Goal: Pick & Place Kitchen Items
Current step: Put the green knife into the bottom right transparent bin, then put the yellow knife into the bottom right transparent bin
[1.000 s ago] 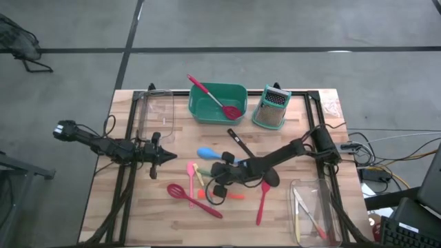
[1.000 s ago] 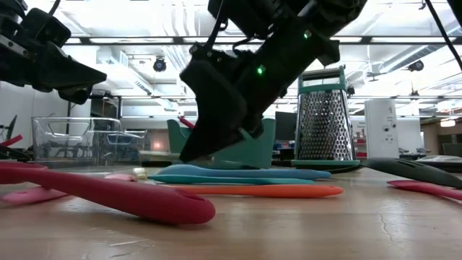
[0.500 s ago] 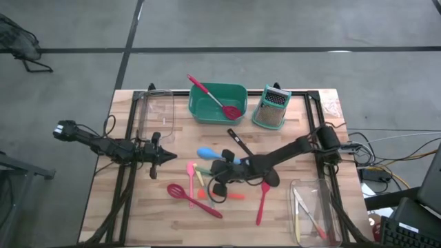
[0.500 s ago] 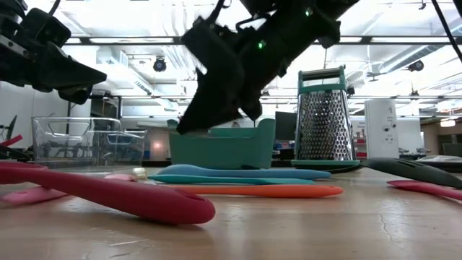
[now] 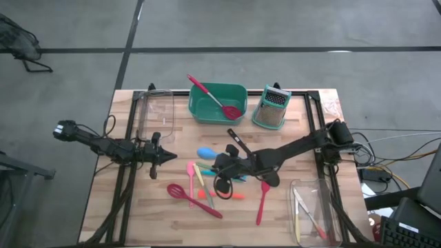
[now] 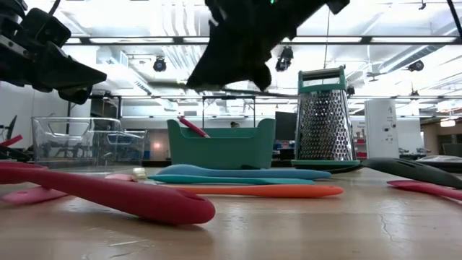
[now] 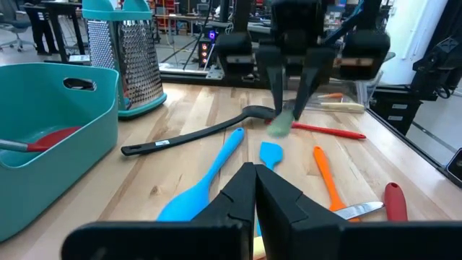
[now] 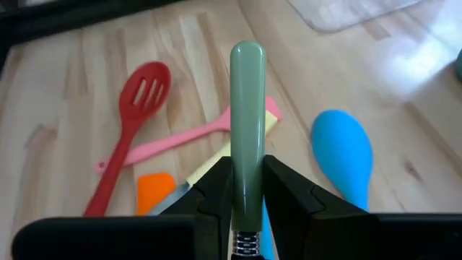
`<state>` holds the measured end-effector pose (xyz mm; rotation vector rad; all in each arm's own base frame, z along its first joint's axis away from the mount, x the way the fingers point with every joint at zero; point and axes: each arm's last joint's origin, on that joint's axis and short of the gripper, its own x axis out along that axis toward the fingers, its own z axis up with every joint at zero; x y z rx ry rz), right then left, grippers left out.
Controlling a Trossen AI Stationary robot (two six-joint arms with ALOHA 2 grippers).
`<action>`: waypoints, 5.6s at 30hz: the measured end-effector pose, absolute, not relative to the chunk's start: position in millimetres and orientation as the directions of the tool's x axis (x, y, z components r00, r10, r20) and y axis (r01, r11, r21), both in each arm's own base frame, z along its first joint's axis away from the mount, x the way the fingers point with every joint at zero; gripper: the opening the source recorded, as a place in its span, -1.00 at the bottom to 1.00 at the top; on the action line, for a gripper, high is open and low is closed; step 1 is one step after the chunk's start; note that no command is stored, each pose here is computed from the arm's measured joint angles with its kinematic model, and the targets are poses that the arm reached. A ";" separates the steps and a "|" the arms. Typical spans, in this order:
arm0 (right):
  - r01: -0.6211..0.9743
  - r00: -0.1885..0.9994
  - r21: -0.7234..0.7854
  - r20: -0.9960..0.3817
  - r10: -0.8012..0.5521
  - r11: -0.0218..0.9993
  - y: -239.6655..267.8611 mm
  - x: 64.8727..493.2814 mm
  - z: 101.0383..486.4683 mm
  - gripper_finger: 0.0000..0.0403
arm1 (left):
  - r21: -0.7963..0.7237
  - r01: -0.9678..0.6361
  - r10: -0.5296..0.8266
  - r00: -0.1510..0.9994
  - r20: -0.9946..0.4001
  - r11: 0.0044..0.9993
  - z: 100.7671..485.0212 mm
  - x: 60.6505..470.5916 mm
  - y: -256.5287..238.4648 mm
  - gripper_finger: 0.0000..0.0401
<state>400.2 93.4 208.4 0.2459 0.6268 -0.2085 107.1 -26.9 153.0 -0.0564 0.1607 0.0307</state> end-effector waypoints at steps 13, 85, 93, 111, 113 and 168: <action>0.228 0.845 0.214 -0.529 -0.083 0.950 100.2 384.8 247.1 -0.69 | -0.054 -0.035 0.026 0.987 -0.161 0.998 152.9 107.1 -26.9 -0.94; 0.477 0.698 0.310 -0.702 -0.141 0.822 248.5 141.8 278.7 -0.69 | -0.054 -0.035 0.026 0.987 -0.161 0.998 153.0 107.1 -26.9 -0.94; 0.506 0.676 0.307 -0.721 -0.150 0.806 252.1 109.3 276.3 -0.69 | -0.054 -0.035 0.026 0.987 -0.161 0.998 153.0 107.1 -26.9 -0.94; 0.623 0.525 0.141 -0.805 -0.277 0.769 264.9 99.1 241.6 -0.69 | -0.054 -0.035 0.026 0.987 -0.161 0.998 153.0 107.1 -26.9 -0.94; 0.625 0.519 0.126 -0.804 -0.290 0.770 267.1 99.8 237.1 -0.69 | -0.054 -0.035 0.026 0.987 -0.161 0.998 153.0 107.1 -26.9 -0.94; 0.710 0.476 0.009 -0.743 -0.470 0.705 272.3 134.6 248.4 -0.20 | -0.054 -0.035 0.026 0.987 -0.161 0.998 152.9 107.1 -26.9 -0.94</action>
